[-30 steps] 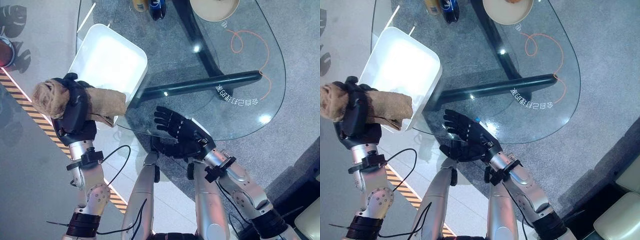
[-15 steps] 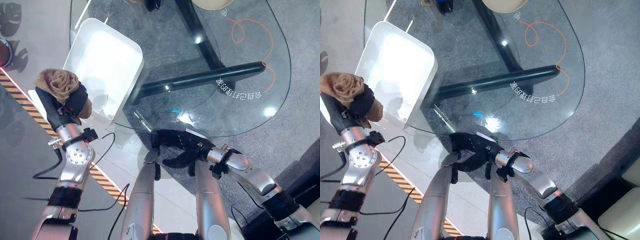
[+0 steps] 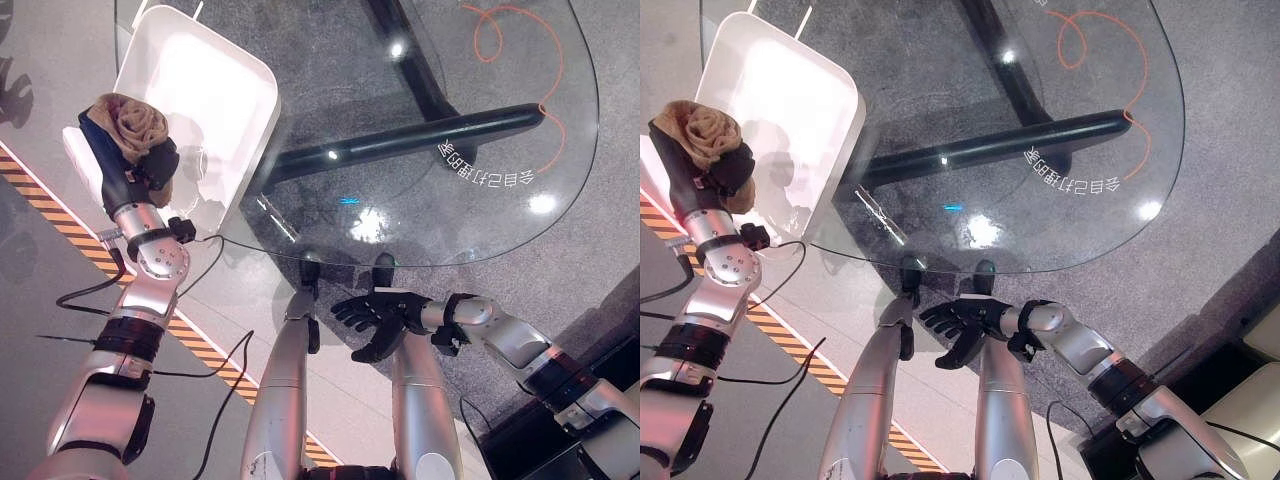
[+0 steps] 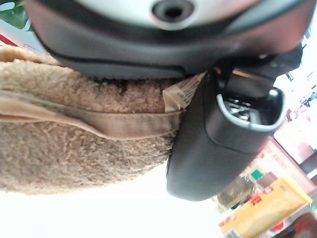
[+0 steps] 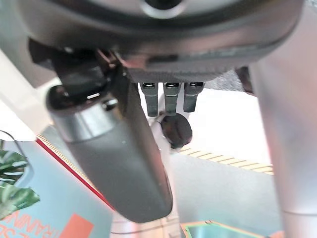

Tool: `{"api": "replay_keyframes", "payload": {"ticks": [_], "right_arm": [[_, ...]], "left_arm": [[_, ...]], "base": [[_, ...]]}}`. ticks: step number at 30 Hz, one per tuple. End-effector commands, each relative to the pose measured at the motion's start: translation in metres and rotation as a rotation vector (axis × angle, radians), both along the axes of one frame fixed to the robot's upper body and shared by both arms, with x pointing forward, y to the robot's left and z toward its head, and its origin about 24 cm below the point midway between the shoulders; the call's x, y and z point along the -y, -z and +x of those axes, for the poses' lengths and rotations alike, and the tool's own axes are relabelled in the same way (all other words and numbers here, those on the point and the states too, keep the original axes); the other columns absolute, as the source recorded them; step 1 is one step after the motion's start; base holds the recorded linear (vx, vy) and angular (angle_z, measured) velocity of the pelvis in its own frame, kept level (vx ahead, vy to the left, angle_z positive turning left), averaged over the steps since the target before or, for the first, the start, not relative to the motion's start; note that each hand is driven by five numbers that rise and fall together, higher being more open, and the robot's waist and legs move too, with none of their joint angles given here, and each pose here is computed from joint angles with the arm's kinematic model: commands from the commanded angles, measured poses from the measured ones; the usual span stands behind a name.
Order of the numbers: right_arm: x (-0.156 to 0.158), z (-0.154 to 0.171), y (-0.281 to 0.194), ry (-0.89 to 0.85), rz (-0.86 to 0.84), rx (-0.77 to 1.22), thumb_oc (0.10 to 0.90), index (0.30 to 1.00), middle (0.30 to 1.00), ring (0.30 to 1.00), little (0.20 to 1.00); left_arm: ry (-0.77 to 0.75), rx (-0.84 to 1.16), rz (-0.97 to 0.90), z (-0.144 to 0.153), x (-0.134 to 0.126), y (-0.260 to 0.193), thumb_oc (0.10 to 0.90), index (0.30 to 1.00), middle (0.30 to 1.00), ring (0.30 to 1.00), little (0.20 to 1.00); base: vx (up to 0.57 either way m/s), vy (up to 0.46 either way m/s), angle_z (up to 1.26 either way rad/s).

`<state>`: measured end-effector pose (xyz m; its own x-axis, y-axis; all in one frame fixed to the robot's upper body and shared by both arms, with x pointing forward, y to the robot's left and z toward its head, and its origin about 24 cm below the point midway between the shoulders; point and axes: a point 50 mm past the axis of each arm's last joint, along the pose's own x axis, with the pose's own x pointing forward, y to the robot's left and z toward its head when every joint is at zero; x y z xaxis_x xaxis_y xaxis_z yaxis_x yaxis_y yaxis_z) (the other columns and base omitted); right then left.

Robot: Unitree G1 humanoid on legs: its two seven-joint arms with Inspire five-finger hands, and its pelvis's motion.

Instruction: Wipe the table with a cloth and put it in the basket.

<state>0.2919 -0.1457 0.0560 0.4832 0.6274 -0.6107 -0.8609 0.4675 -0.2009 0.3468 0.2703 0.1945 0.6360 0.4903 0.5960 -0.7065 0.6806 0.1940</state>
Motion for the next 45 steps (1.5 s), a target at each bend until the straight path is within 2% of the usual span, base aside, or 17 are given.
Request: {"api": "replay_keyframes", "payload": {"ticks": [1,12,13,14,15,16,17,18,31,45], "right_arm": [[-0.021,-0.021,0.009,-0.139,0.08,-0.082,0.8,0.9,0.9,0.9,0.9],[-0.023,-0.012,0.003,-0.124,0.096,-0.086,0.8,0.9,0.9,0.9,0.9],[-0.024,-0.011,0.003,-0.121,0.099,-0.086,0.8,0.9,0.9,0.9,0.9],[-0.024,-0.011,0.003,-0.12,0.102,-0.087,0.8,0.9,0.9,0.9,0.9],[-0.024,-0.011,0.003,-0.118,0.104,-0.087,0.8,0.9,0.9,0.9,0.9],[-0.025,-0.01,0.003,-0.119,0.107,-0.087,0.8,0.9,0.9,0.9,0.9],[-0.025,-0.009,0.001,-0.12,0.111,-0.085,0.8,0.9,0.9,0.9,0.9],[-0.025,-0.009,0.001,-0.12,0.112,-0.082,0.8,0.9,0.9,0.9,0.9],[-0.023,-0.01,0.003,-0.106,0.126,-0.074,0.8,0.9,0.9,0.9,0.9],[-0.028,-0.017,0.007,-0.091,0.159,-0.063,0.8,0.9,0.9,0.9,0.9]], "left_arm": [[-0.094,0.236,0.083,-0.014,-0.02,-0.06,0.1,0.3,0.3,0.3,0.2],[-0.11,0.04,0.13,0.01,-0.019,-0.066,0.1,0.3,0.3,0.3,0.2],[-0.125,0.008,0.121,0.014,-0.019,-0.063,0.127,0.324,0.324,0.324,0.227],[-0.131,-0.013,0.116,0.016,-0.019,-0.061,0.303,0.474,0.474,0.474,0.403],[-0.131,-0.02,0.115,0.016,-0.018,-0.061,0.303,0.474,0.474,0.474,0.403],[-0.124,-0.043,0.11,0.018,-0.018,-0.058,0.501,0.644,0.644,0.644,0.601],[-0.11,-0.059,0.116,0.021,-0.016,-0.057,0.501,0.644,0.644,0.644,0.601],[-0.117,-0.075,0.114,0.022,-0.016,-0.055,0.8,0.9,0.9,0.9,0.9],[-0.282,-0.044,0.048,0.012,-0.045,-0.063,0.8,0.9,0.9,0.9,0.9],[-0.334,0.083,0.042,0.001,-0.051,-0.077,0.8,0.9,0.9,0.9,0.9]], "base": [[0.0,0.0,0.0],[0.01,0.023,-0.03],[0.01,0.031,-0.04],[0.01,0.027,-0.04],[0.01,0.017,-0.05],[0.01,0.015,-0.03],[0.0,0.0,0.0],[0.0,0.014,-0.04],[0.0,-0.001,-0.01],[-0.01,-0.031,0.02]]}}
